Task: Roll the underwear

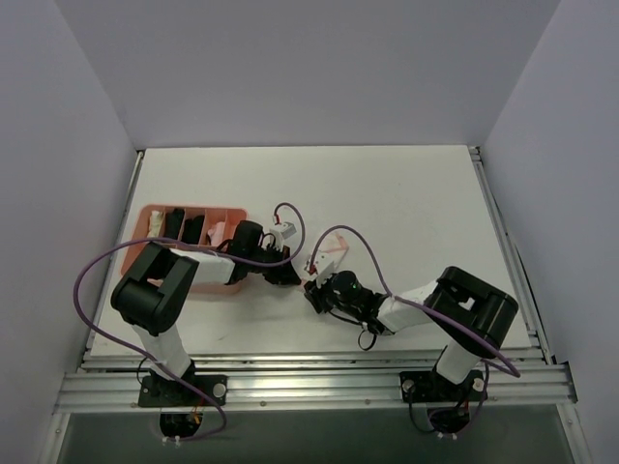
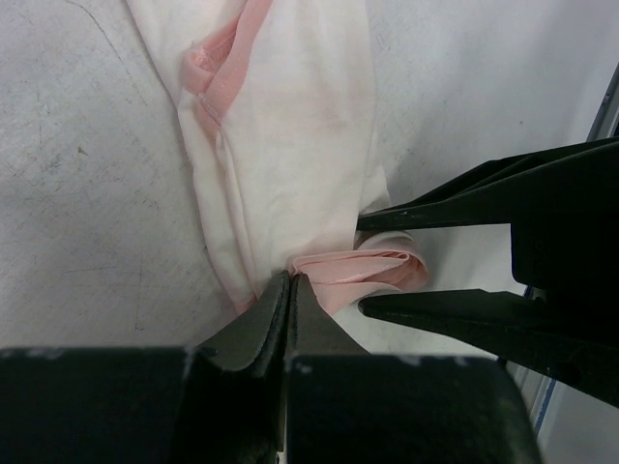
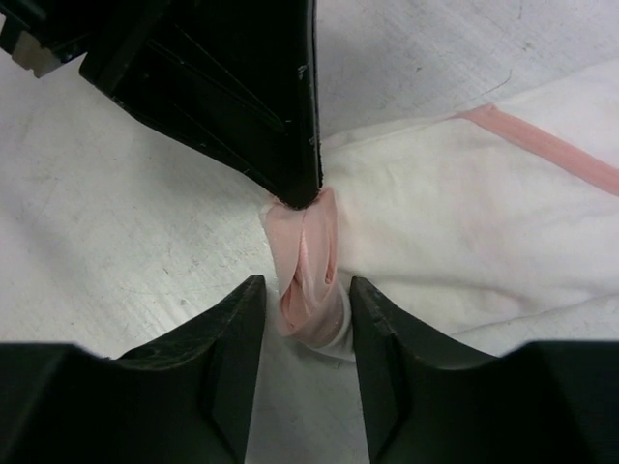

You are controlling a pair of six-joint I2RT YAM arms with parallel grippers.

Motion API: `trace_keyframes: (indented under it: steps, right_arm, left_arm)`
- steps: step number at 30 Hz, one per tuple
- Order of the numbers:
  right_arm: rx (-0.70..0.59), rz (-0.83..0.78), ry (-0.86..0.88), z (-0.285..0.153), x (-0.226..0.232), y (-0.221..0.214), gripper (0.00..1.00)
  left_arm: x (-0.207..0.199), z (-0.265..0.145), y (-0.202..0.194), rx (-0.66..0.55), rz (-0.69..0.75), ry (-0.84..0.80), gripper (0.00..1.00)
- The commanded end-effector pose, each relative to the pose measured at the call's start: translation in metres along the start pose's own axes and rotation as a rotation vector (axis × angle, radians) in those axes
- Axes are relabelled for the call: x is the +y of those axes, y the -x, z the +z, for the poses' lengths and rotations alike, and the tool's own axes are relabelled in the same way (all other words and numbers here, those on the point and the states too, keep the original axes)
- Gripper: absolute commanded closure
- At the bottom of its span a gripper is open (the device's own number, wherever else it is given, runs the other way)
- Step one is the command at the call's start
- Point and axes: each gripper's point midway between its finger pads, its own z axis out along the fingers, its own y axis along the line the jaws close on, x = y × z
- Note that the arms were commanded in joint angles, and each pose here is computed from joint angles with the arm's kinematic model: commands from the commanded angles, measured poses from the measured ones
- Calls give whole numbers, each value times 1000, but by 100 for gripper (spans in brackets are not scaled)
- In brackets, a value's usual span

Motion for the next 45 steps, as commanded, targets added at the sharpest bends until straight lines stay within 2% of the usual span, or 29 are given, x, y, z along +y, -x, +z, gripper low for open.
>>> trace_keyframes:
  steps: [1, 5, 8, 9, 10, 12, 14, 17, 18, 21, 25, 30, 39, 45]
  right_arm:
    - [-78, -8, -58, 5, -8, 26, 65]
    - [-145, 15, -31, 7, -3, 37, 71]
    - [-155, 46, -20, 12, -2, 36, 82]
    - [-147, 61, -28, 12, -5, 30, 89]
    - [-155, 78, 18, 11, -1, 29, 93]
    - [-183, 175, 12, 9, -15, 31, 99]
    - [-174, 240, 51, 7, -18, 22, 99]
    - [-153, 316, 70, 9, -25, 12, 100]
    - [-148, 344, 79, 9, -23, 9, 100]
    - [-153, 398, 119, 9, -25, 4, 100]
    - [-154, 518, 171, 9, -32, 0, 100]
    - [-133, 582, 199, 12, -40, 2, 100]
    - [-25, 641, 162, 22, -49, -13, 100]
    - [-9, 685, 179, 25, -47, -19, 100]
  left_arm:
    - [12, 4, 0, 3, -1, 39, 98]
    - [16, 7, -1, 4, -10, 41, 98]
    - [18, 9, -3, 5, -21, 39, 98]
    - [18, 8, -2, 1, -19, 39, 98]
    - [19, 7, -1, -6, -24, 45, 98]
    - [21, 1, 6, -33, -23, 61, 95]
    - [23, -6, 18, -68, -14, 92, 86]
    - [21, -14, 34, -119, 20, 127, 81]
    - [21, -16, 38, -132, 26, 133, 75]
    - [16, -23, 51, -172, 55, 150, 68]
    - [17, -35, 57, -210, 96, 200, 62]
    - [17, -40, 56, -207, 130, 228, 60]
    - [12, -19, 46, -153, 153, 212, 53]
    - [16, -5, 36, -118, 155, 213, 50]
